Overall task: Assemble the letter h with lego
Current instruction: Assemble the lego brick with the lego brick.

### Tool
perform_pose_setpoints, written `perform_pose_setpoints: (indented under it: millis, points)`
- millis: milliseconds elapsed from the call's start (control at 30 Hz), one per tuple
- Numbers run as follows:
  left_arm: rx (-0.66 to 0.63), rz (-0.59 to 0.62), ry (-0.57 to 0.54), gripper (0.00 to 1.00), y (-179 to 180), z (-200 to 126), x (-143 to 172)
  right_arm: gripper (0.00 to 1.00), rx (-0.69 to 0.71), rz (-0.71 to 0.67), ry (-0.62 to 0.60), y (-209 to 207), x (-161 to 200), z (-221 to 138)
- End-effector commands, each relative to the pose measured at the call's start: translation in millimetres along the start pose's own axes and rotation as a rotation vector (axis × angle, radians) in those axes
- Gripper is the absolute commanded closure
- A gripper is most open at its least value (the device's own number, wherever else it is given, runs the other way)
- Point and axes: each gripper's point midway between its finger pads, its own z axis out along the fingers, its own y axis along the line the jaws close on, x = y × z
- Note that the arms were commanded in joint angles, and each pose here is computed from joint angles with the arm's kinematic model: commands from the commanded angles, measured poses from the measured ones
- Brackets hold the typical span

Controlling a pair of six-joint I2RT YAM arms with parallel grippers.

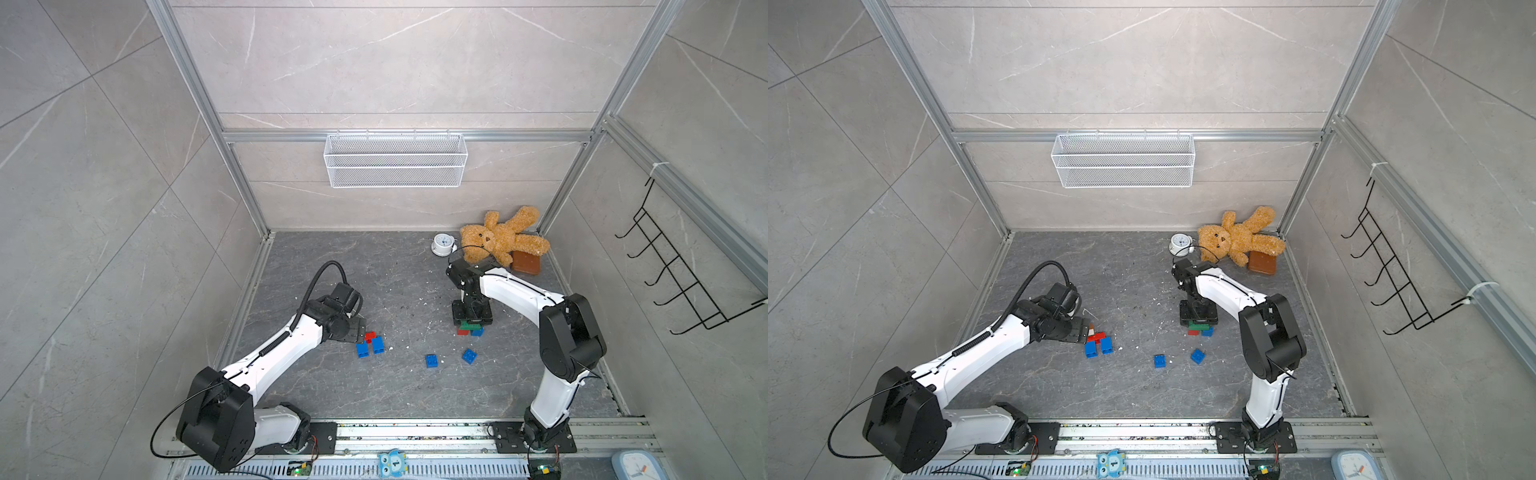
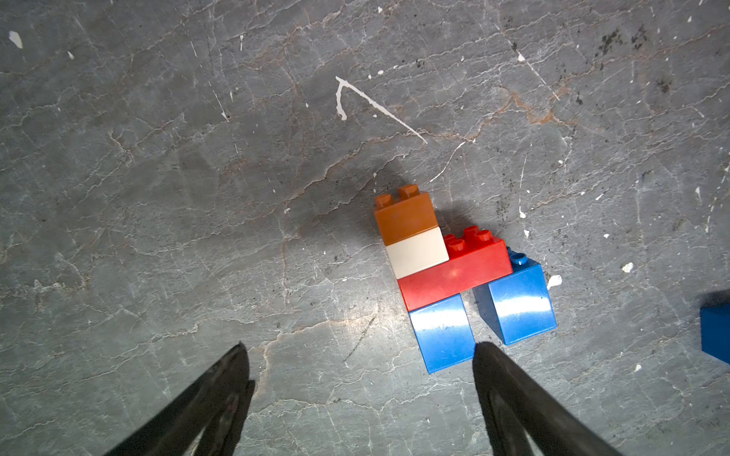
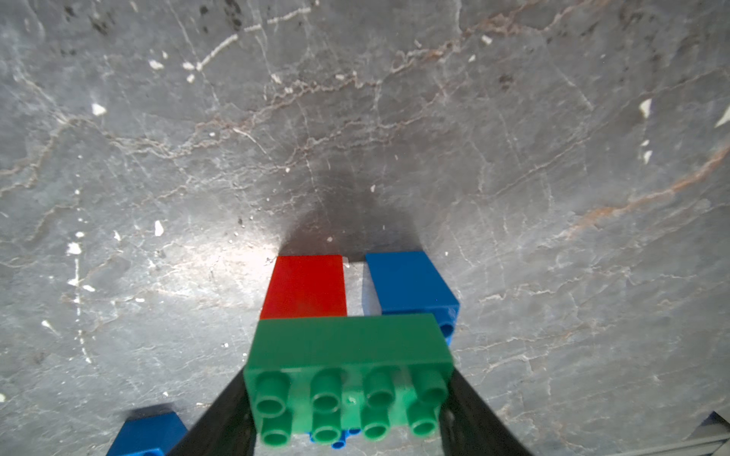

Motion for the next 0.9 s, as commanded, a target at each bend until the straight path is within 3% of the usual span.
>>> perform_pose_setpoints:
  millis: [0,867]
  points:
    - [0.000,0.025,-0.007,0.10,-1.7,-4.4,-5.0,1.00,-0.020,0.008,0.060,10.7,6.1,33.4]
    - [-0.004,0.027,0.002,0.10,-1.5,-1.8,-4.1,1.00,-0.048,0.010,0.121,17.9,18.0,62.9]
